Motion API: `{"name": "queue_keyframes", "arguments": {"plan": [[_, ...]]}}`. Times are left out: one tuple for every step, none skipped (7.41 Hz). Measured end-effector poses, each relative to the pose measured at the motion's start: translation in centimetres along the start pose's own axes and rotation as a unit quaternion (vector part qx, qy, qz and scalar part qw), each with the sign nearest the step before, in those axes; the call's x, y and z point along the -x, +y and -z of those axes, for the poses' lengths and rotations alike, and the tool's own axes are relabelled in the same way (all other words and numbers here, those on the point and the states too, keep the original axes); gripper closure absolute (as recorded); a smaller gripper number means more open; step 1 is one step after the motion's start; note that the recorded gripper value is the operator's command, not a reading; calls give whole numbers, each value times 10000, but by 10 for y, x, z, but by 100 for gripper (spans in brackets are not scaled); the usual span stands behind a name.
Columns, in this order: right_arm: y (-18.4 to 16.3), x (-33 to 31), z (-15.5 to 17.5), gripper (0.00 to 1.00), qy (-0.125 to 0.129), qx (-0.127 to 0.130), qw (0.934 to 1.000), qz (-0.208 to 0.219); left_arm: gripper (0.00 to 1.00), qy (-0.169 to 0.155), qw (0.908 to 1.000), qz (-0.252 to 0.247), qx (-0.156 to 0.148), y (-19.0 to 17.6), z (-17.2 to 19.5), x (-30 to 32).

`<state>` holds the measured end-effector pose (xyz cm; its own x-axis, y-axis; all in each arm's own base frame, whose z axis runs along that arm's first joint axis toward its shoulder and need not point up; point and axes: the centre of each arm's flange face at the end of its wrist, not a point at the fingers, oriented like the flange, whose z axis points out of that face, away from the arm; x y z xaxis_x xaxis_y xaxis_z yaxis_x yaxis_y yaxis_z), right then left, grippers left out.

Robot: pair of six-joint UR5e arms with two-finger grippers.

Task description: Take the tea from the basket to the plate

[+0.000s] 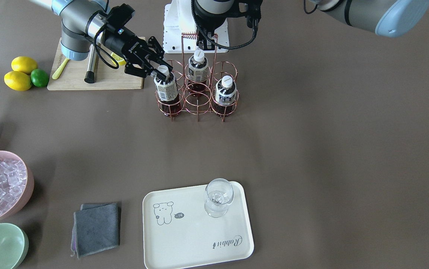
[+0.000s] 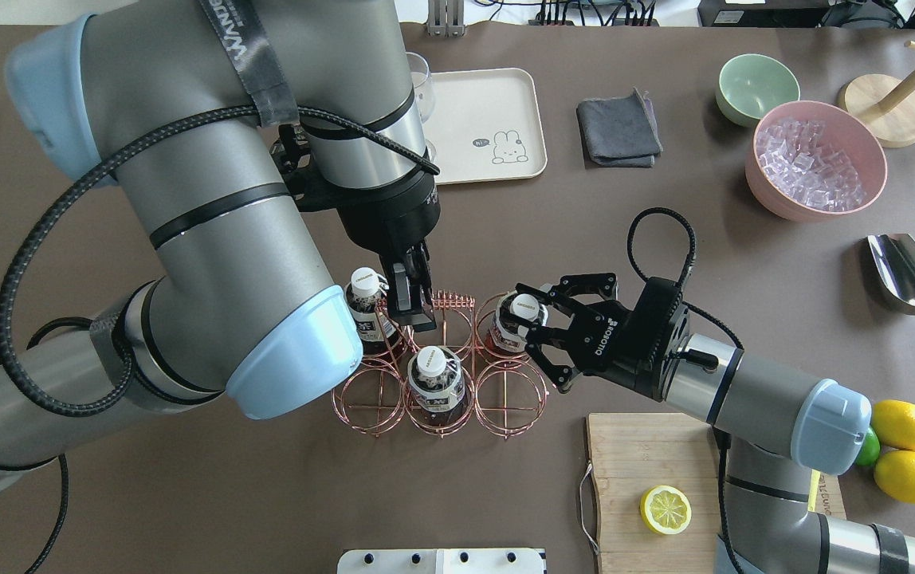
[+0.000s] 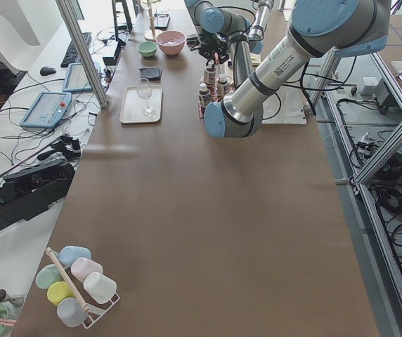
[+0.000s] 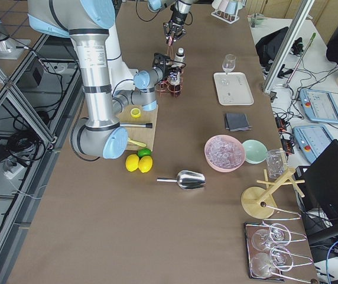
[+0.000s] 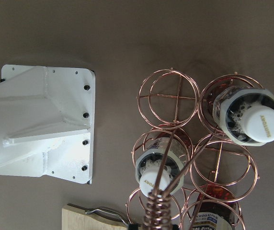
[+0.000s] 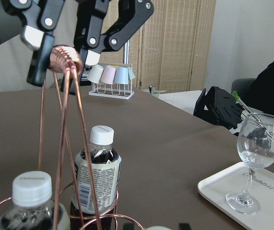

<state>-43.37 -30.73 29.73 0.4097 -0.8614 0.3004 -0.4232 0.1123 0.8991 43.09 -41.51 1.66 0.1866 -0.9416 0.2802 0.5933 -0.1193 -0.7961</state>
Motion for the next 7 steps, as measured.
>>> {"name": "queue_keyframes", "arguments": {"plan": [[-3, -4, 1, 100, 25, -25, 10000, 8, 100, 0, 10000, 2, -1, 0, 0, 0], [-8, -5, 2, 100, 37, -54, 10000, 7, 100, -1, 10000, 3, -2, 0, 0, 0], [-17, -4, 3, 100, 41, -73, 10000, -3, 100, -1, 10000, 3, -2, 0, 0, 0], [-33, 0, 4, 100, 49, -56, 10000, -23, 100, -1, 10000, 3, -2, 0, 0, 0], [-48, 3, 7, 100, 64, -27, 10000, -45, 100, -2, 10000, 6, -5, 0, 0, -1], [-61, 5, 9, 100, 73, -20, 9999, -110, 100, -3, 10000, 7, -6, 0, -1, -1], [-70, 6, 11, 100, 79, -35, 9998, -152, 100, -5, 10000, 7, -8, 0, -1, -1]]}}
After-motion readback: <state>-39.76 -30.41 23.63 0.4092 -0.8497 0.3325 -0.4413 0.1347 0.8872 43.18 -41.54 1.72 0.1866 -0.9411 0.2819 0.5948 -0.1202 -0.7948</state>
